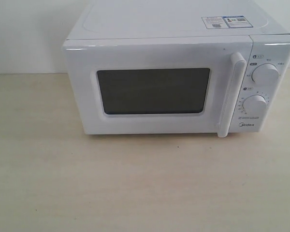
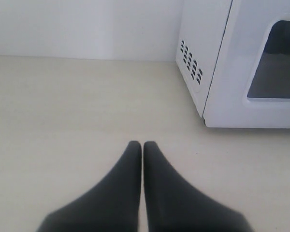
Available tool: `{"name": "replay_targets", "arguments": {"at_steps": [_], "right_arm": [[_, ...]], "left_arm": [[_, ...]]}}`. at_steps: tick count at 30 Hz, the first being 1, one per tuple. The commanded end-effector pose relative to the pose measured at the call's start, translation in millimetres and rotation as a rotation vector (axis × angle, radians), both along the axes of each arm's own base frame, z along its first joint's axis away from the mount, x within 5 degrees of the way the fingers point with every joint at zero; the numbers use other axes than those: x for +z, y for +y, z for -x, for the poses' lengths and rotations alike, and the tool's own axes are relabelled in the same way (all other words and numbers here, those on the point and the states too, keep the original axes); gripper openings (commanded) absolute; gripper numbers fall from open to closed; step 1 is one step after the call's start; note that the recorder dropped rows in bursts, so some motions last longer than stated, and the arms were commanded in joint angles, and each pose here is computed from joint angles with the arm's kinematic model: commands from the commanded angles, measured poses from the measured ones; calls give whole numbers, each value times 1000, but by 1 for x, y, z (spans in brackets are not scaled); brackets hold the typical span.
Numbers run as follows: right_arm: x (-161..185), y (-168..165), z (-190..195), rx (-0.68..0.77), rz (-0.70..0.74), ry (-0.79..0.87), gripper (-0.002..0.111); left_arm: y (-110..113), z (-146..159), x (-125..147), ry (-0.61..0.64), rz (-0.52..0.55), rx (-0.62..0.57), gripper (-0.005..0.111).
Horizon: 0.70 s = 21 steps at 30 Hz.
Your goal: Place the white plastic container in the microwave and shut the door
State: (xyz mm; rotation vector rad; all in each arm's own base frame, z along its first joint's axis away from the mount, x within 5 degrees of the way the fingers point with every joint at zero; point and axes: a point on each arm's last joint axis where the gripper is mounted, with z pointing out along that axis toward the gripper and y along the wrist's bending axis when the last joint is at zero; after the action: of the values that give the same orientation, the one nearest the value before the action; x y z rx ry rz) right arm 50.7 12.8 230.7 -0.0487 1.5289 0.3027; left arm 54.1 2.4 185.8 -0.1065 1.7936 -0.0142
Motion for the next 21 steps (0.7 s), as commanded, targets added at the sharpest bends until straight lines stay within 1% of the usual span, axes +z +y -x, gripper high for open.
{"name": "replay_targets", "arguments": {"at_steps": [1,5,7,8,10,17,21], "right_arm": [[-8,-3,0,-32,82,59,0],[-25,-2,-2,-28,100,137,0],[-36,-2,-4,-29,101,143,0],[-34,-2,-4,-31,98,126,0],[-41,-2,-3,-22,108,208,0],[-43,-2,-3,-21,112,228,0],[-50,-2,-1,-18,165,300,0]], "left_arm": [[0,0,-1,2,8,4,4],[0,0,-1,2,8,4,4],[0,0,-1,2,8,4,4],[0,0,-1,2,8,4,4],[0,0,-1,2,8,4,4],[0,0,-1,2,8,4,4],[0,0,-1,2,8,4,4]]}}
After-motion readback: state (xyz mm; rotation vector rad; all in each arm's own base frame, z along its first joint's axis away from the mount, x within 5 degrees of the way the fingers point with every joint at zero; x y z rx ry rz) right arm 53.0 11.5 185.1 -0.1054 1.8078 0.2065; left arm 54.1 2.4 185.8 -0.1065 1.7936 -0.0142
